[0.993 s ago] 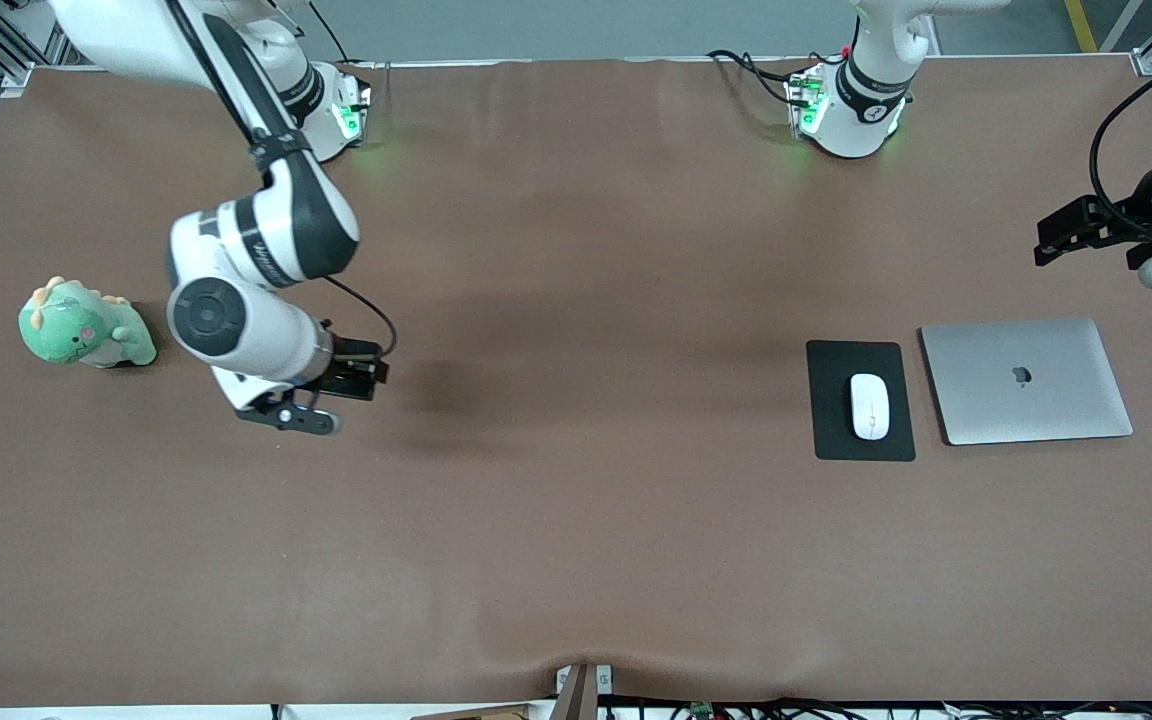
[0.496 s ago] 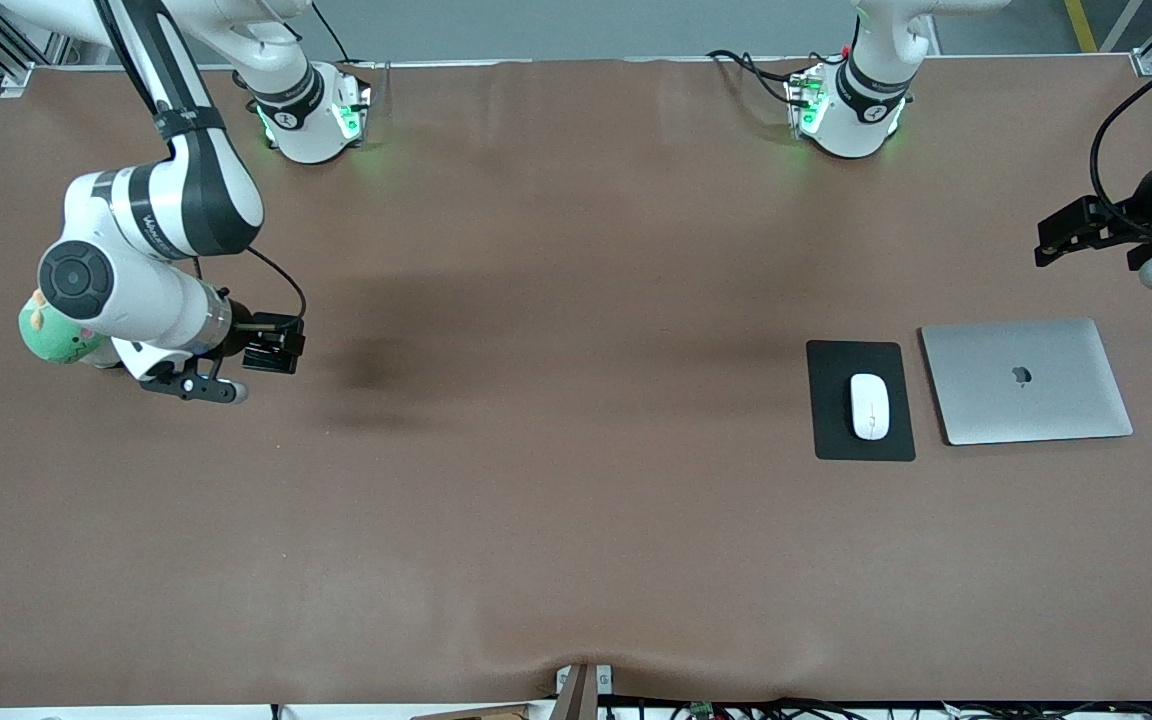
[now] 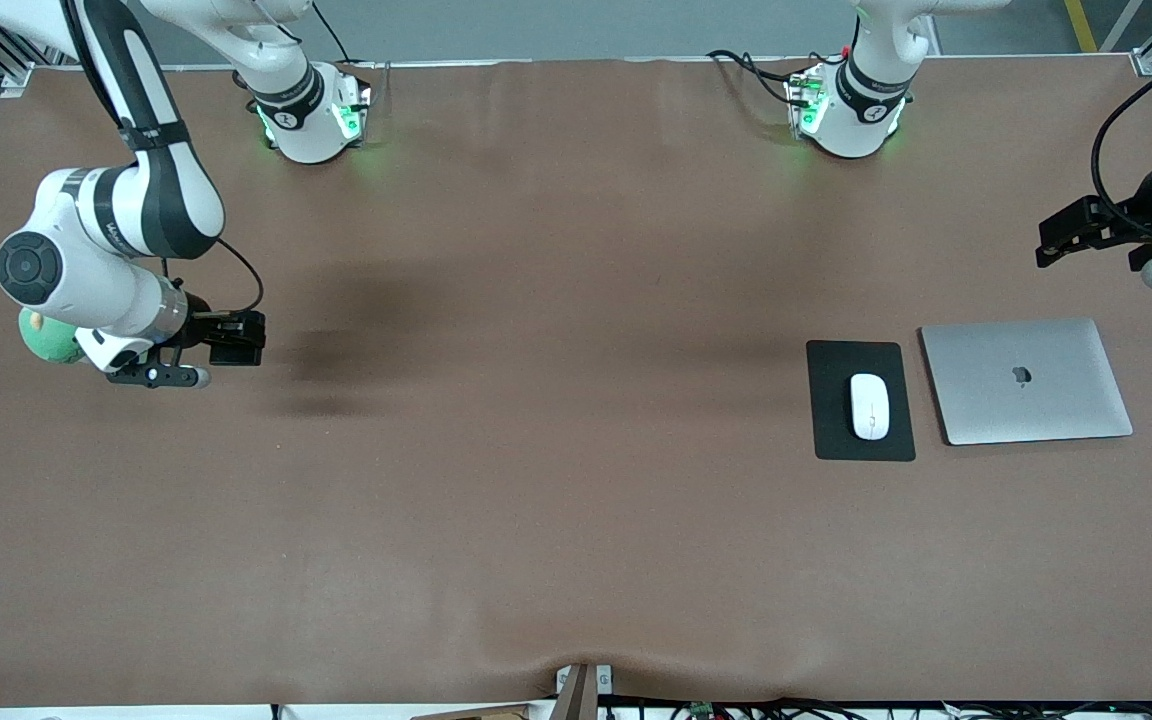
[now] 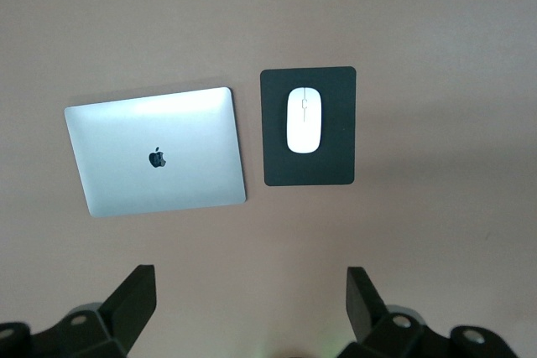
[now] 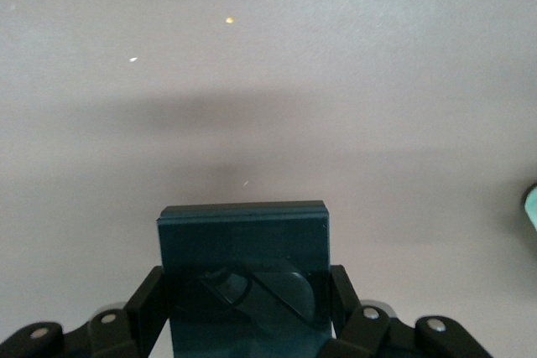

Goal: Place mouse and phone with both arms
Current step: 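Carry the black phone with the right gripper toward the green plush toy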

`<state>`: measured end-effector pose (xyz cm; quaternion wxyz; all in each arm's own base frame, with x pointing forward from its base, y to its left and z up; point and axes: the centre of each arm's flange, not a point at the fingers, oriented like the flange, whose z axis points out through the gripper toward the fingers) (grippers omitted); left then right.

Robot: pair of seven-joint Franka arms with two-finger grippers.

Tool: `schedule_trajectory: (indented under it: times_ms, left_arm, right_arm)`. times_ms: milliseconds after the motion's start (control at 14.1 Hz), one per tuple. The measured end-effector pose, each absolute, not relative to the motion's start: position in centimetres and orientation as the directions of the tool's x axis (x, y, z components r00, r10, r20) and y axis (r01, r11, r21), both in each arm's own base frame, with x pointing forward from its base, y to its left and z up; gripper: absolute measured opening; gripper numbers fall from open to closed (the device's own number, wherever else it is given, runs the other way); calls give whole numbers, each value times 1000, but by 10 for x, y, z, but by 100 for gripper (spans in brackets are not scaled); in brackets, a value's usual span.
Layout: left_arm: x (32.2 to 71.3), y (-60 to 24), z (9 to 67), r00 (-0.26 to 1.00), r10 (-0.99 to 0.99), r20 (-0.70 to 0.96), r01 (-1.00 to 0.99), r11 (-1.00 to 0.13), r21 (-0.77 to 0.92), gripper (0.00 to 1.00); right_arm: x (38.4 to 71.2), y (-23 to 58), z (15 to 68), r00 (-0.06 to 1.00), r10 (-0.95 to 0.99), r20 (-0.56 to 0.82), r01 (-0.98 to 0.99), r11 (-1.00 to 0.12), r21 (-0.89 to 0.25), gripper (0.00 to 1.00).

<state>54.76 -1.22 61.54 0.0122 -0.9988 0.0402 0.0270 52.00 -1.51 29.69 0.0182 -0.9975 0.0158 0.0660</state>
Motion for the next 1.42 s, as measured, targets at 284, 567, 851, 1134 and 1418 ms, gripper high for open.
schedule_trajectory:
  times_ms: [284, 567, 851, 1134, 1418]
  left_arm:
    - [548, -10, 616, 996, -76, -53, -77, -997, -22, 100]
    - [548, -4, 616, 996, -66, -52, -67, -998, -22, 100]
    - [548, -4, 616, 997, -66, -52, -67, -998, -22, 100]
    - [548, -4, 617, 997, -66, -51, -67, -998, -22, 100]
    - [548, -4, 617, 997, -66, -51, -67, -998, -22, 100]
  right_arm:
    - [506, -33, 260, 994, 19, -109, 15, -999, -35, 80]
    - [497, -72, 211, 996, 39, -78, 38, -999, -14, 80]
    - [489, -77, 170, 996, 40, -77, 40, -999, -1, 80]
    - [489, -77, 171, 996, 37, -76, 37, -999, -2, 80]
    - [488, -76, 171, 996, -38, -83, -38, -999, -2, 80]
